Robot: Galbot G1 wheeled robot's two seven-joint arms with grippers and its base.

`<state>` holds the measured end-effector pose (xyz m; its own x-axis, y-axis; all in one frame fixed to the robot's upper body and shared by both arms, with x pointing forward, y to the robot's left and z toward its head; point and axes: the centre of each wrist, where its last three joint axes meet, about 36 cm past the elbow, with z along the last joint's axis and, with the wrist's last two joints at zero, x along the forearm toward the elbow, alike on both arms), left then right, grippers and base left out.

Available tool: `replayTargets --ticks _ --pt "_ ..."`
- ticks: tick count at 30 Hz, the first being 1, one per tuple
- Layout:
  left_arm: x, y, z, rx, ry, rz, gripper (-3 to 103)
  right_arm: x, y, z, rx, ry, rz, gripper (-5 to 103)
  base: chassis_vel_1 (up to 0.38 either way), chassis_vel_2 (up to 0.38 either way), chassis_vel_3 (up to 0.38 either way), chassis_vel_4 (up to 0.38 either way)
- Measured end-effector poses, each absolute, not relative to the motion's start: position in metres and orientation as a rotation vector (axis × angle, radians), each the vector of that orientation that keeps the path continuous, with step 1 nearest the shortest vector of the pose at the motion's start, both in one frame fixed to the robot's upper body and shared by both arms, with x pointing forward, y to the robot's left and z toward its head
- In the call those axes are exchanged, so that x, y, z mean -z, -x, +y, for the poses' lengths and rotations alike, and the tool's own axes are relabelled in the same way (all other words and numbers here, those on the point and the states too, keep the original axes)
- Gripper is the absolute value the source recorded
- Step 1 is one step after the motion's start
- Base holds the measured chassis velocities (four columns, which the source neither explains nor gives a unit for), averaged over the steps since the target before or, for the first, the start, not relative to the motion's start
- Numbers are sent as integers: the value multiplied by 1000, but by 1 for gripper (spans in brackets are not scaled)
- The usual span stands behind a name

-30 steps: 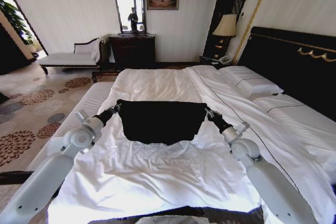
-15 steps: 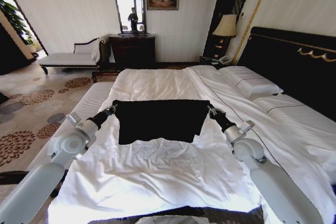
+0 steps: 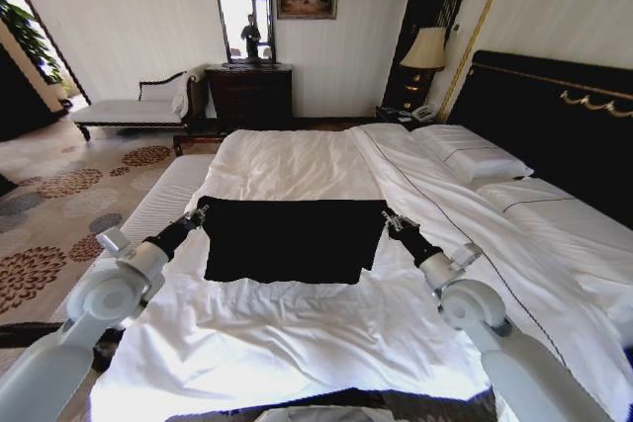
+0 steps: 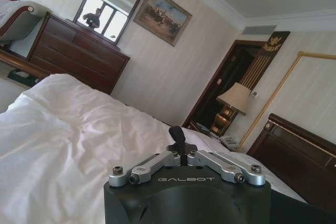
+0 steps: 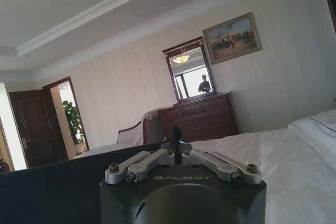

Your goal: Fold the clothes on the bed.

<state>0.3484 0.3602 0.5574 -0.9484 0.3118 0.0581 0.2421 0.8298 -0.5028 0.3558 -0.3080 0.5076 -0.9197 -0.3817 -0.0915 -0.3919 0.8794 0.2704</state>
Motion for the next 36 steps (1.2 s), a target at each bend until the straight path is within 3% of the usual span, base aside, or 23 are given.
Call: replayTargets --ticks 8,14,18,23,36 --pt "-562 -327 352 -772 449 -2844 1 -523 -332 -299 -549 630 3053 1 0 0 0 0" --pt "-530 -353 342 -837 385 -2744 1 -505 -348 -292 -661 623 3138 1 0 0 0 0" --pt "-497 -405 333 -919 349 -2657 1 -475 -382 -300 -837 569 3221 1 0 0 0 0" --pt "-455 -463 316 -919 304 -2596 1 -436 -421 -308 -898 507 3295 1 0 0 0 0" --pt "-390 -547 281 -905 282 -2536 1 -372 -503 -311 -861 407 3395 1 0 0 0 0"
